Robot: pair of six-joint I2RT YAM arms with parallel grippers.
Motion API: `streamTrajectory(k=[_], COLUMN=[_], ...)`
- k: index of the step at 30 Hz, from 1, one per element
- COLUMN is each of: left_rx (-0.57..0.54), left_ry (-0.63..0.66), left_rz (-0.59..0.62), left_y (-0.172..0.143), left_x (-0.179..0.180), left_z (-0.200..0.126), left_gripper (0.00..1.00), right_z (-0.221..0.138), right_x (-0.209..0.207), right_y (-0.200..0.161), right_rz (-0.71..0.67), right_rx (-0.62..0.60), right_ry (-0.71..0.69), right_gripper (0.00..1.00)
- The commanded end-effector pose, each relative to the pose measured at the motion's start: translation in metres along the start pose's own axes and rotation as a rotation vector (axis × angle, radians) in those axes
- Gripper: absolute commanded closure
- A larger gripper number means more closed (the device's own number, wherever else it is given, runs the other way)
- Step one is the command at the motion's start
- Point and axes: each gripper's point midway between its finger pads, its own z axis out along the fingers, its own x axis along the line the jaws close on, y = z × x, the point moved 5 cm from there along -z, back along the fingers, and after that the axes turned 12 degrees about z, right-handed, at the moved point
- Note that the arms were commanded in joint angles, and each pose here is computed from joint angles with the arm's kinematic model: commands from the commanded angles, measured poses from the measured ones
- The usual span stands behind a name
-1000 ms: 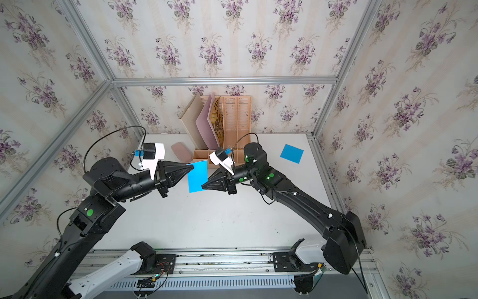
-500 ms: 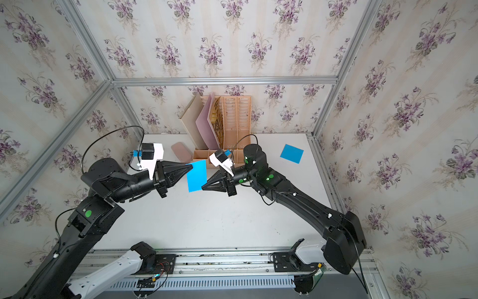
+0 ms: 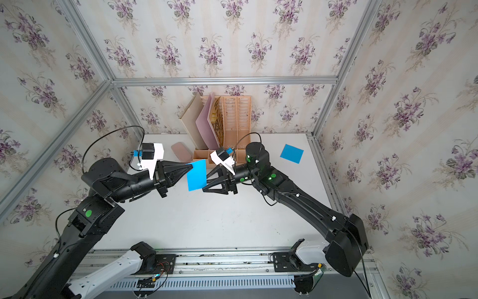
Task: Fold the square paper along the opposite sides
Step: Smooth out the paper.
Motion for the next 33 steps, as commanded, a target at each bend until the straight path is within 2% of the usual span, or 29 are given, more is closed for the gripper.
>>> streamTrajectory(k=[1,3,4,5,8,9,17,20,21,26,28,32,33], left_rx=[-0.019,-0.017,-0.015,-0.012,-0.008,-0.006,0.034,0.029,0.028,0.022,0.021,0.030,0.037], left_ry=[-0.008,-0.016,-0.020,-0.022,-0.028,-0.026,0.016,0.008,0.005,-0.009,-0.013,-0.008,0.001], left_rz=[0.026,0.026,0.024,0.020,0.011,0.011,0.018,0.017,0.017,0.007,0.002,-0.001,0.000], left_y=[0.004,0.004,0.003,0.002,-0.001,-0.003,-0.013,-0.011,-0.011,-0.011,-0.012,-0.016,-0.018], left_x=[-0.001,-0.003,-0.003,-0.003,-0.004,-0.005,0.000,-0.001,-0.001,-0.003,-0.004,-0.004,-0.003], left_z=[-0.001,-0.001,-0.001,-0.001,-0.001,-0.001,-0.002,-0.002,-0.002,-0.002,-0.002,-0.002,-0.003], left_gripper=[1.00,1.00,1.00,1.00,1.00,1.00,1.00,1.00,1.00,1.00,1.00,1.00,1.00], right_z=[0.001,0.002,0.003,0.003,0.005,0.005,0.002,0.002,0.002,0.004,0.005,0.005,0.004], right_x=[0.001,0.000,0.000,-0.001,-0.003,-0.003,0.006,0.004,0.002,-0.006,-0.007,-0.005,-0.004], right_y=[0.007,0.011,0.014,0.016,0.021,0.022,0.023,0.023,0.023,0.029,0.032,0.037,0.038], right_rz=[-0.016,-0.023,-0.025,-0.025,-0.025,-0.027,-0.063,-0.066,-0.064,-0.066,-0.068,-0.085,-0.089], right_rx=[0.001,0.001,0.000,0.000,0.002,0.002,-0.005,0.004,0.006,0.008,0.007,0.003,0.002], right_ry=[0.011,0.012,0.012,0.011,0.013,0.013,0.010,-0.008,-0.020,-0.039,-0.039,-0.040,-0.042], right_gripper=[0.49,0.50,0.53,0.59,0.92,1.00,1.00,0.67,0.62,0.59,0.63,0.96,1.00])
